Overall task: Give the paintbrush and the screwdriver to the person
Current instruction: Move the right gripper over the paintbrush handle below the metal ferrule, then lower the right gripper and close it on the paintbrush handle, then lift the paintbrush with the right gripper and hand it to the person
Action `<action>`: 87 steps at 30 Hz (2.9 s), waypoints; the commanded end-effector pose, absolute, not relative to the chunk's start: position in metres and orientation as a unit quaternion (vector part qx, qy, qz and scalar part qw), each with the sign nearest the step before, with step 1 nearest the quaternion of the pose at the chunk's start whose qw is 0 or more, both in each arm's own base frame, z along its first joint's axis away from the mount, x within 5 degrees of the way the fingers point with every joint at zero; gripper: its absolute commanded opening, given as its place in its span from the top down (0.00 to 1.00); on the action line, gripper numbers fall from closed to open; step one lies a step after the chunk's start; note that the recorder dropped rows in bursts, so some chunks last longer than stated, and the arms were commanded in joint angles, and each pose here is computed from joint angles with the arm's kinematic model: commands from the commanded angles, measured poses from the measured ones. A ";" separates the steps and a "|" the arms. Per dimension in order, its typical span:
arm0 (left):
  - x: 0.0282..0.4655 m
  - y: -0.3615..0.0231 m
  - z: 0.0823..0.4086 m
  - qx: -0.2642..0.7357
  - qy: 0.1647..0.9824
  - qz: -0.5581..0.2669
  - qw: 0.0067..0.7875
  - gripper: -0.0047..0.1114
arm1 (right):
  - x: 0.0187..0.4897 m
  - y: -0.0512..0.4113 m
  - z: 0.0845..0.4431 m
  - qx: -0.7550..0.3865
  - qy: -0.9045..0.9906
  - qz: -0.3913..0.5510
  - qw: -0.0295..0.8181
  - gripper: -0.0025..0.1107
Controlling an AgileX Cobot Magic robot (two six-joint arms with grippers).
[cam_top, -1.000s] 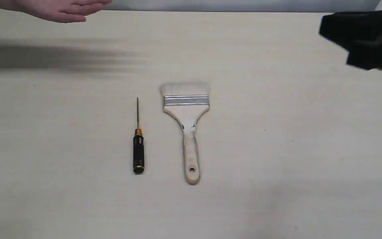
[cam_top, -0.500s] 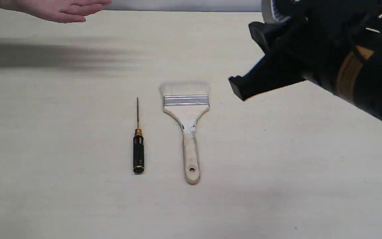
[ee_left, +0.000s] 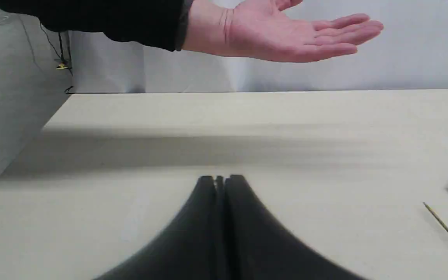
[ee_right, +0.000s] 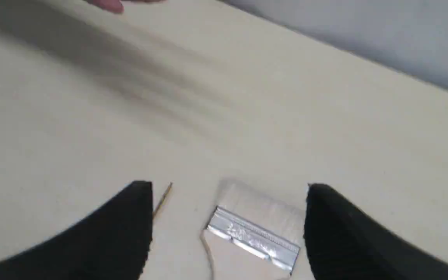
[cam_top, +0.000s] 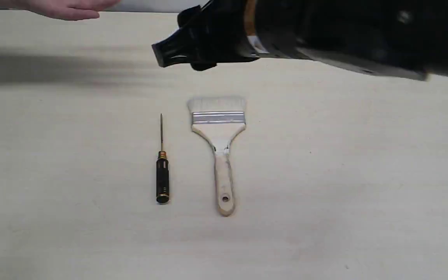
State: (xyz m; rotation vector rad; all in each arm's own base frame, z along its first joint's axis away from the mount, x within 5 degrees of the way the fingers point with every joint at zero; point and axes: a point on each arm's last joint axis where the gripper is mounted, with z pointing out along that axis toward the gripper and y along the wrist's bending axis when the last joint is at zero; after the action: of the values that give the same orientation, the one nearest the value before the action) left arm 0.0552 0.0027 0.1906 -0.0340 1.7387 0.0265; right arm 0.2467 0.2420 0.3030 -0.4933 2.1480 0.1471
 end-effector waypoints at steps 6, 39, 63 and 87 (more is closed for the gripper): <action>0.055 0.002 0.191 -0.014 0.762 0.006 0.648 0.96 | 0.278 0.278 0.264 -0.188 0.931 -0.010 0.312 0.50; 0.055 0.002 0.191 -0.014 0.762 0.006 0.648 0.96 | 0.330 0.273 0.098 -0.146 0.984 -0.043 0.094 0.44; 0.055 0.002 0.191 -0.014 0.762 0.007 0.647 0.96 | 0.321 0.277 0.084 -0.092 0.995 -0.018 0.046 0.49; 0.055 0.002 0.191 -0.013 0.761 0.007 0.648 0.96 | 0.323 0.277 0.146 -0.157 0.981 0.004 0.117 0.94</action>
State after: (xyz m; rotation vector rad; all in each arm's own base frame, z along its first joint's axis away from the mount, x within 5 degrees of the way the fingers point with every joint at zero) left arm 0.0552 0.0027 0.1906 -0.0340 1.7387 0.0265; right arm 0.3243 0.2787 0.1255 -0.4291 2.9154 -0.0041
